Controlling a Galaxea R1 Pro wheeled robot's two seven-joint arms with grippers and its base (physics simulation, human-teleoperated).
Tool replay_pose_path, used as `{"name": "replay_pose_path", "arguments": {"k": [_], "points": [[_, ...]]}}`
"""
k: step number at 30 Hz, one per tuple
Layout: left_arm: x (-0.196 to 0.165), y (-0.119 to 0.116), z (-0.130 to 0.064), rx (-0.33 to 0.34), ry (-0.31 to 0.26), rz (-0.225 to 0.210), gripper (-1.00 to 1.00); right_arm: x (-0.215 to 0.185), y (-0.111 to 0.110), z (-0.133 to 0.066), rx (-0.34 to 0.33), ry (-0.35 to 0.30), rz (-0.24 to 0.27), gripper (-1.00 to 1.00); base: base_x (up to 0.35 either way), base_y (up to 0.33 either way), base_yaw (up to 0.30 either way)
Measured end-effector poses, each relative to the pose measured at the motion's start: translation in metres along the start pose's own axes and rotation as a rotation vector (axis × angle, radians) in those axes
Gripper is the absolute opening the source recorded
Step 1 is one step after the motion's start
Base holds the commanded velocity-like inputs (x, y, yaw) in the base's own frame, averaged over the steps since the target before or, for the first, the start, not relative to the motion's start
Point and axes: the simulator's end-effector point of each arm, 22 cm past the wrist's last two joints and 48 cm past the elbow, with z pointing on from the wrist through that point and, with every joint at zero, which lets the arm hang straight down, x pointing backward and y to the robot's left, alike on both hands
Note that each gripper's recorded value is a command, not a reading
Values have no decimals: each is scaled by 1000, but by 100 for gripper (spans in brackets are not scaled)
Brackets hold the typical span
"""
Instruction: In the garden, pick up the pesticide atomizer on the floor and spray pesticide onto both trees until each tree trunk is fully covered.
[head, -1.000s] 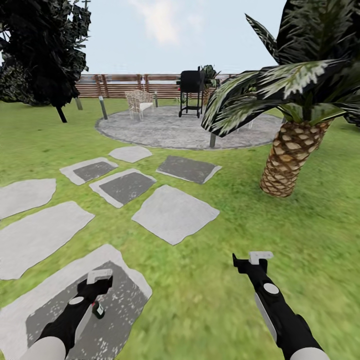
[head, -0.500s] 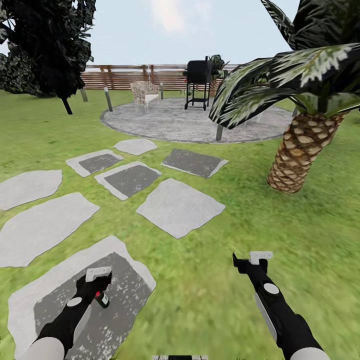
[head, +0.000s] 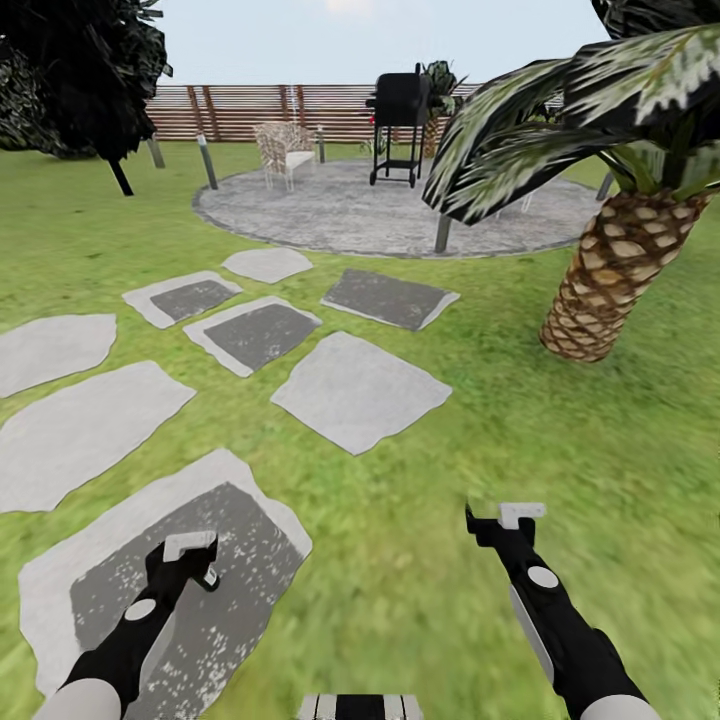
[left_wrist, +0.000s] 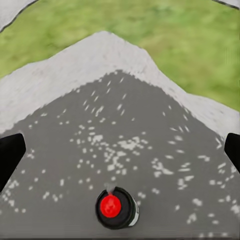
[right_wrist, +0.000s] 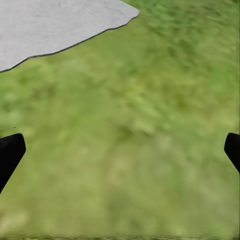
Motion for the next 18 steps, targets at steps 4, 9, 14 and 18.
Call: {"name": "replay_pose_path", "arguments": {"k": [4, 9, 14, 18], "points": [[13, -1, 3, 0, 18, 5, 100, 14, 1, 4, -1, 23, -3, 100, 0, 0, 0], [32, -3, 5, 3, 49, 10, 100, 31, 2, 8, -2, 51, -5, 100, 0, 0, 0], [56, -5, 7, 5, 91, 15, 100, 48, 3, 12, -3, 79, -7, 100, 0, 0, 0], [71, -5, 8, 6, 116, 19, 100, 61, 4, 15, -5, 102, -9, 100, 0, 0, 0]]}}
